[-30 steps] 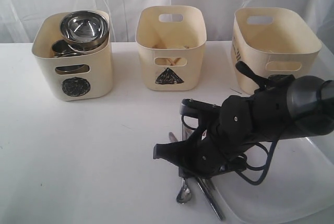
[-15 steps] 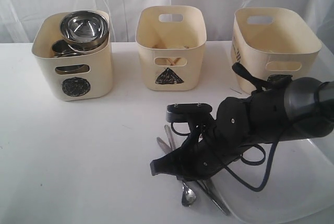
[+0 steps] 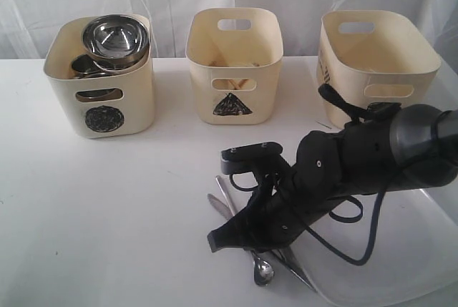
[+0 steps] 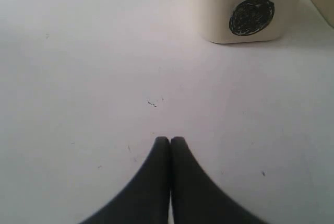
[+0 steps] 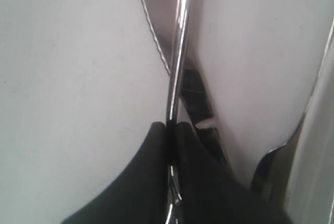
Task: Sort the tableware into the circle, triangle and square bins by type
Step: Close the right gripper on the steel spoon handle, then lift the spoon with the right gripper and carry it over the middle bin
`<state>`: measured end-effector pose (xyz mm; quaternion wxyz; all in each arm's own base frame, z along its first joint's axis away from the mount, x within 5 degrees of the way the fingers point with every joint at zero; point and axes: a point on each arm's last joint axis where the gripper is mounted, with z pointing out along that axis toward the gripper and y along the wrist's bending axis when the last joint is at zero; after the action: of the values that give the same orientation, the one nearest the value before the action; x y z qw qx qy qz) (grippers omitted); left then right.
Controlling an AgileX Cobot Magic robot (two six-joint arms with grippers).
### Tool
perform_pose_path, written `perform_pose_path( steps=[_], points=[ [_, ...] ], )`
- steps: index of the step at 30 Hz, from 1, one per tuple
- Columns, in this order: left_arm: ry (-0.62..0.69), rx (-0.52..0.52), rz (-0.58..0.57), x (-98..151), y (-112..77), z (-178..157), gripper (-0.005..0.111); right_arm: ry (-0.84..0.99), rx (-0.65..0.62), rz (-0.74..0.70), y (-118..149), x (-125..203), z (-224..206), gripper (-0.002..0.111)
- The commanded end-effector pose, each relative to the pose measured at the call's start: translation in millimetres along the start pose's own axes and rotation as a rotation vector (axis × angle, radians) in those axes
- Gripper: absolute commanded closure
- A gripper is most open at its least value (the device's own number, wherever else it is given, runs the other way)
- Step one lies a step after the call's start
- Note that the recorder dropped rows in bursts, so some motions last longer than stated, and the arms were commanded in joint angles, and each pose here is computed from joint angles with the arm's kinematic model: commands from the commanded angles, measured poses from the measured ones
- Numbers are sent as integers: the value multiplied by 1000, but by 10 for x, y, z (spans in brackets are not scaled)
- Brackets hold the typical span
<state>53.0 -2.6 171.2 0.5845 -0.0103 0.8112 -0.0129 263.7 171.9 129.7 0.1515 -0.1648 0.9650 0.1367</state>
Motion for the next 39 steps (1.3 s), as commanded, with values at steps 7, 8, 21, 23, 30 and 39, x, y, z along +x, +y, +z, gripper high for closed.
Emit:
perform_pose_path(
  steps=[7,8,21,23,30,39],
  points=[
    [-4,-1,-10,11,0,3,107,21,-29,-23,51,-6,-117,108],
    [-4,-1,-10,11,0,3,107,12,-40,-10,69,-29,-142,108],
    [-4,-1,-10,11,0,3,107,-60,-194,40,237,-146,-245,108],
    [-4,-1,-10,11,0,3,107,-88,-190,39,241,-191,-273,108],
    [-4,-1,-10,11,0,3,107,-267,-150,-7,243,-379,-497,108],
    [-4,-1,-10,11,0,3,107,-561,-67,6,173,-575,-945,108]
  ],
)
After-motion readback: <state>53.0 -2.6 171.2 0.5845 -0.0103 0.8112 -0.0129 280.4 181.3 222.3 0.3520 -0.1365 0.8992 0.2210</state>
